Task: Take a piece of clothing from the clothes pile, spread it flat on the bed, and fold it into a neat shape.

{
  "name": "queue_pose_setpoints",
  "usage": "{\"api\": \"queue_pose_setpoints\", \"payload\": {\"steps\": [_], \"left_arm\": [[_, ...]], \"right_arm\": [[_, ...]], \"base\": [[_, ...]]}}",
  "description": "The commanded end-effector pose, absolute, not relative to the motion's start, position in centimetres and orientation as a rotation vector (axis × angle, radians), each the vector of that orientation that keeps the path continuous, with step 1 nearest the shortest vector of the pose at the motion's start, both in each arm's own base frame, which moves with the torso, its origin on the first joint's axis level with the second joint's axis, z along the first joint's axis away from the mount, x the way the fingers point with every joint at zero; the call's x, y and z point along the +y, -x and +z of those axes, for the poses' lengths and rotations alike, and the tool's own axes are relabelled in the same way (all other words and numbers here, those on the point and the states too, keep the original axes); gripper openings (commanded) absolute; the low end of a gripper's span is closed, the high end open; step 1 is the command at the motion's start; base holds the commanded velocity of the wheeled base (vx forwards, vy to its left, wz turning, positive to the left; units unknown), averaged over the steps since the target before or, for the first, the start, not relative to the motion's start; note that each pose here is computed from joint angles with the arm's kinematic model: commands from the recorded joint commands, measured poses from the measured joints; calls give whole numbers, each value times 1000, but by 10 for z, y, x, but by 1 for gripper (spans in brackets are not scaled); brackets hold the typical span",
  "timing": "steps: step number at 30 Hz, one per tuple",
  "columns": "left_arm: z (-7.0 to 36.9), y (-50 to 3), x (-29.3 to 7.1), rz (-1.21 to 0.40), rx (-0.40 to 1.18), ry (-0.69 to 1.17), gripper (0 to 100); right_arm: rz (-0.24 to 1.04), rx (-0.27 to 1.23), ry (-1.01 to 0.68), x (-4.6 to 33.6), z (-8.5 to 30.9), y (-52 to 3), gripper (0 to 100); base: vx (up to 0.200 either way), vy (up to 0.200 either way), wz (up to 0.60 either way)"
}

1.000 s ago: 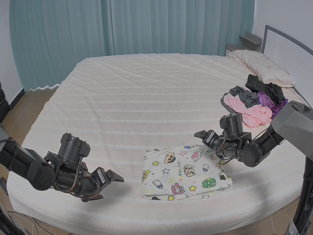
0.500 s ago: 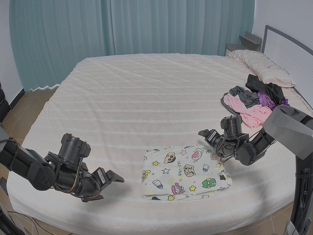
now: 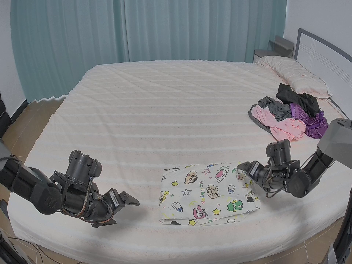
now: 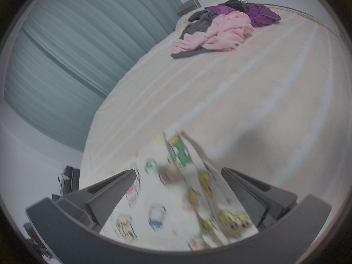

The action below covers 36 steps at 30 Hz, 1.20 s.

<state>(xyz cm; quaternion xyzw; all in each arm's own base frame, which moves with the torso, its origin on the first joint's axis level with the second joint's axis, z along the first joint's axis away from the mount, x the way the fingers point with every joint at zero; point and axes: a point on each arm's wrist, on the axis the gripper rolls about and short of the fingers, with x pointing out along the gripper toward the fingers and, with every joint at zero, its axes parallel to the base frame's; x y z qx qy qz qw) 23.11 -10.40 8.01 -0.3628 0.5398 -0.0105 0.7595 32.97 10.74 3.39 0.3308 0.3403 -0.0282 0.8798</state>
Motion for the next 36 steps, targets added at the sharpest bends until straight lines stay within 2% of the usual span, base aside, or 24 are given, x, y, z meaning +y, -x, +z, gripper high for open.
{"api": "queue_pose_setpoints", "payload": {"steps": [1,8,19,20,36], "left_arm": [[81,-230,-104,-25,1172,790,100],[81,-230,-104,-24,1172,792,100],[81,-230,-104,-25,1172,790,100],[81,-230,-104,-25,1172,790,100],[81,-230,-104,-26,1171,791,100]], "right_arm": [[-15,781,-640,102,44,-278,100],[50,852,-583,100,41,-252,100],[95,861,-565,109,45,-242,100],[94,864,-561,109,44,-242,0],[61,896,-523,94,41,-227,0]], "base": [[0,0,0],[0,0,0],[0,0,0],[0,0,0],[0,0,0]]}}
